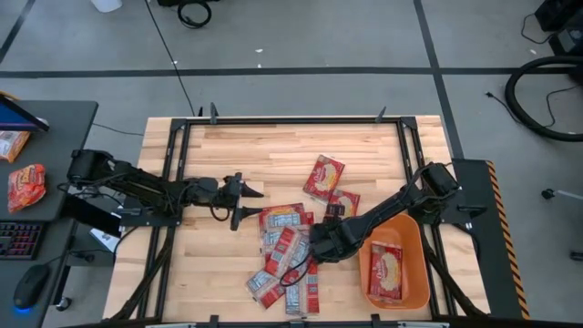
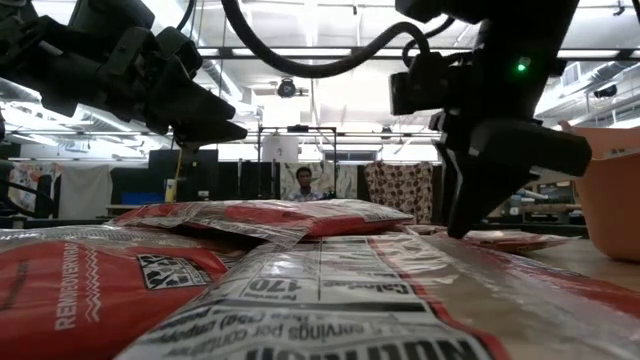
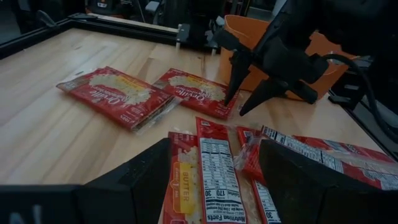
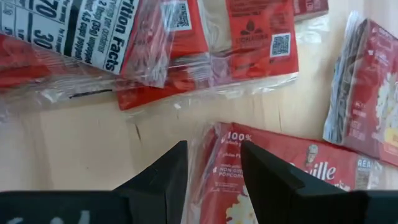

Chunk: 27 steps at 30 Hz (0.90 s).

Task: Sort popcorn bags into baskets
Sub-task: Put the red popcorn bag into the orange bin

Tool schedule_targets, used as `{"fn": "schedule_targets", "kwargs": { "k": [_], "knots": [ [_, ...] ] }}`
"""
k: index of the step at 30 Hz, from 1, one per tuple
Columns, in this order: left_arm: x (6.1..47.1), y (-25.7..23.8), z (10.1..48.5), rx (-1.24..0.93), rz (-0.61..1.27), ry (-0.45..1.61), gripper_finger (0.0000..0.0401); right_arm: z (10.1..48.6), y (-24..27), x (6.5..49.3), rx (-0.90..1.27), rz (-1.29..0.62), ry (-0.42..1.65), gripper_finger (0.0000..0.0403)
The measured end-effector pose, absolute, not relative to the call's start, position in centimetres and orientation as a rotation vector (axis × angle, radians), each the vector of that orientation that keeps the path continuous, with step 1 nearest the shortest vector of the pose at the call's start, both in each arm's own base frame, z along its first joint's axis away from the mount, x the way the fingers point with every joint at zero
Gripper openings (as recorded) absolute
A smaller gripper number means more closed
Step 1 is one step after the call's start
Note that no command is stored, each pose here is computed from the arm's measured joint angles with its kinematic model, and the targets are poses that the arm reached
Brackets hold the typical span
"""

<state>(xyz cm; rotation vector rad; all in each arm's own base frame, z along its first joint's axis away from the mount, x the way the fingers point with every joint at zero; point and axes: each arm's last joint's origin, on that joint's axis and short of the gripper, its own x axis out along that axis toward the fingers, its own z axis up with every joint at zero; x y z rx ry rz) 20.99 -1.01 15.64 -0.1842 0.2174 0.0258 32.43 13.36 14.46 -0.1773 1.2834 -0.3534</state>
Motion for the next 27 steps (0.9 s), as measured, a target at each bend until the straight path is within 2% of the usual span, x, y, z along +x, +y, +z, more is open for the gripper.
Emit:
{"fn": "schedule_targets", "kwargs": {
  "k": [16,19,27],
  "knots": [
    [21.0,-1.0,15.6,-0.184,0.025,0.217,0.0247,13.2,13.0,31.6,-0.184,-0.324,1.337,0.0147],
    [21.0,-1.0,15.6,-0.184,0.026,0.217,0.0247,13.2,13.0,31.6,-0.221,-0.295,1.343,0.0122],
    [21.0,-1.0,15.6,-0.185,0.026,0.217,0.0247,13.1,13.0,31.6,-0.217,-0.276,1.353,0.0019]
  ]
}}
